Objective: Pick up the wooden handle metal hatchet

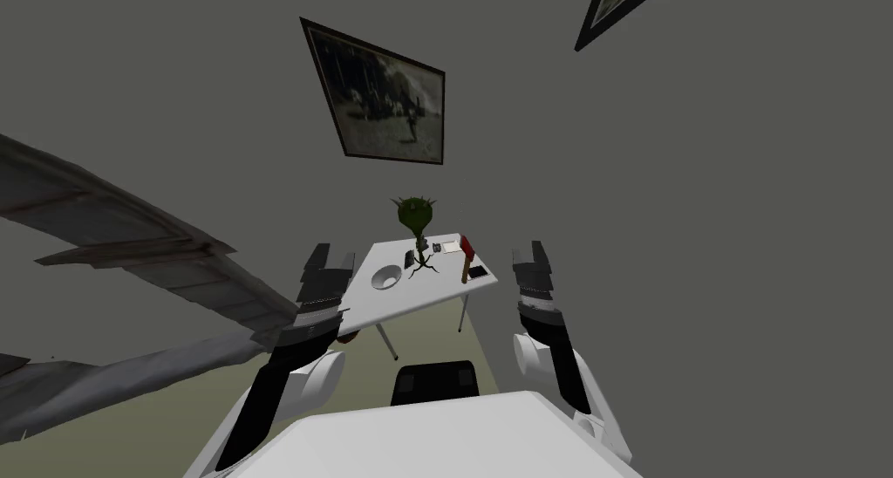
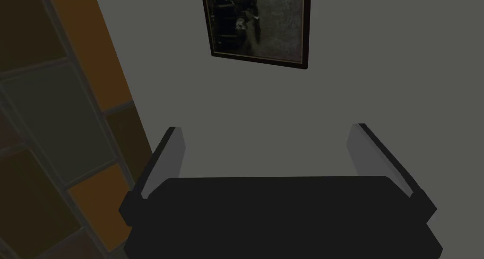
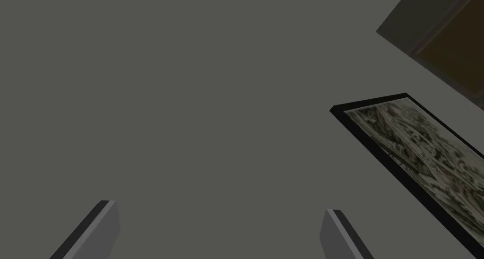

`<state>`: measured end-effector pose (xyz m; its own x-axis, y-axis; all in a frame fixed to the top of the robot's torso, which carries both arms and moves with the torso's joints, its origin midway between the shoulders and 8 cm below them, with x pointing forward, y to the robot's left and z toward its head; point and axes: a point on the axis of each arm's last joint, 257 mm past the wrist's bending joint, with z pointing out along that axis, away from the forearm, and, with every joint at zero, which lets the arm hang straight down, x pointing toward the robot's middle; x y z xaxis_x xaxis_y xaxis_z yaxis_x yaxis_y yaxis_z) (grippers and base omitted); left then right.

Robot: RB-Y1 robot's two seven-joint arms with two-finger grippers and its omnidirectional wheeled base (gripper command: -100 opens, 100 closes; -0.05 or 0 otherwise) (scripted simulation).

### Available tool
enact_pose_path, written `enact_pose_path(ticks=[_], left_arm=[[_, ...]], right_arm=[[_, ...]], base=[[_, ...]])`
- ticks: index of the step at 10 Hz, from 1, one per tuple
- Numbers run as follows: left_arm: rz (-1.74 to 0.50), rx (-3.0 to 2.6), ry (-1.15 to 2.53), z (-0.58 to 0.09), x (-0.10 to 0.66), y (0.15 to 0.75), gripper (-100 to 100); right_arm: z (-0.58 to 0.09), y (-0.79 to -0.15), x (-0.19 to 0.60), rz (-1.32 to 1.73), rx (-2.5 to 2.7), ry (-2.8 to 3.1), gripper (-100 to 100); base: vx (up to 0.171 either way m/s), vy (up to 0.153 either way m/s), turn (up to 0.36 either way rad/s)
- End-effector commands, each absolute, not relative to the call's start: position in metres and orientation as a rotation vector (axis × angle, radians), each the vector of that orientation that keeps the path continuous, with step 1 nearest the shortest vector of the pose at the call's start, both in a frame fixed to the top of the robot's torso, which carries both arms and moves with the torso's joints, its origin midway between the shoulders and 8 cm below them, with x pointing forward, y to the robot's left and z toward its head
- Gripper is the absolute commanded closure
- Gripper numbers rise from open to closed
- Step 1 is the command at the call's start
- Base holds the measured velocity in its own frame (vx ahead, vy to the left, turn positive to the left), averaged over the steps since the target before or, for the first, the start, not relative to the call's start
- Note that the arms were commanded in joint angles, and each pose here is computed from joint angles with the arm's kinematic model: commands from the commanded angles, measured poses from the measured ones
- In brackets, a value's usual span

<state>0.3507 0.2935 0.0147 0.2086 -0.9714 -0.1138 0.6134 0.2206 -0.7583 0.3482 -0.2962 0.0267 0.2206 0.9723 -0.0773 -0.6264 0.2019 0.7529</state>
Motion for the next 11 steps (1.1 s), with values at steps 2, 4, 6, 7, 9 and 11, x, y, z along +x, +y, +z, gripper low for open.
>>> enact_pose_path(ticks=[2,4,6,7,9,11], left_arm=[[-1.217,-0.65,0.672,0.015,0.351,0.293,0],[-1.217,-0.65,0.672,0.015,0.351,0.293,0],[-1.217,-0.65,0.672,0.015,0.351,0.293,0],[-1.217,-0.65,0.672,0.015,0.351,0.293,0],[-1.218,-0.65,0.672,0.015,0.351,0.293,0],[-1.217,-0.65,0.672,0.015,0.351,0.293,0]], right_arm=[[0.021,-0.293,0.352,1.208,0.633,0.691,-100],[0.015,-0.291,0.356,1.185,0.609,0.739,-100],[0.006,-0.291,0.361,1.152,0.587,0.791,-100],[0.0,-0.292,0.364,1.131,0.576,0.818,-100],[-0.019,-0.297,0.373,1.054,0.547,0.903,-100],[-0.042,-0.307,0.383,0.954,0.517,0.993,-100]], base=[[-0.046,-0.005,0.005],[-0.074,-0.005,0.007],[-0.078,0.003,0.013],[-0.096,0.012,0.017],[-0.139,0.026,0.039],[-0.108,0.028,0.053]])
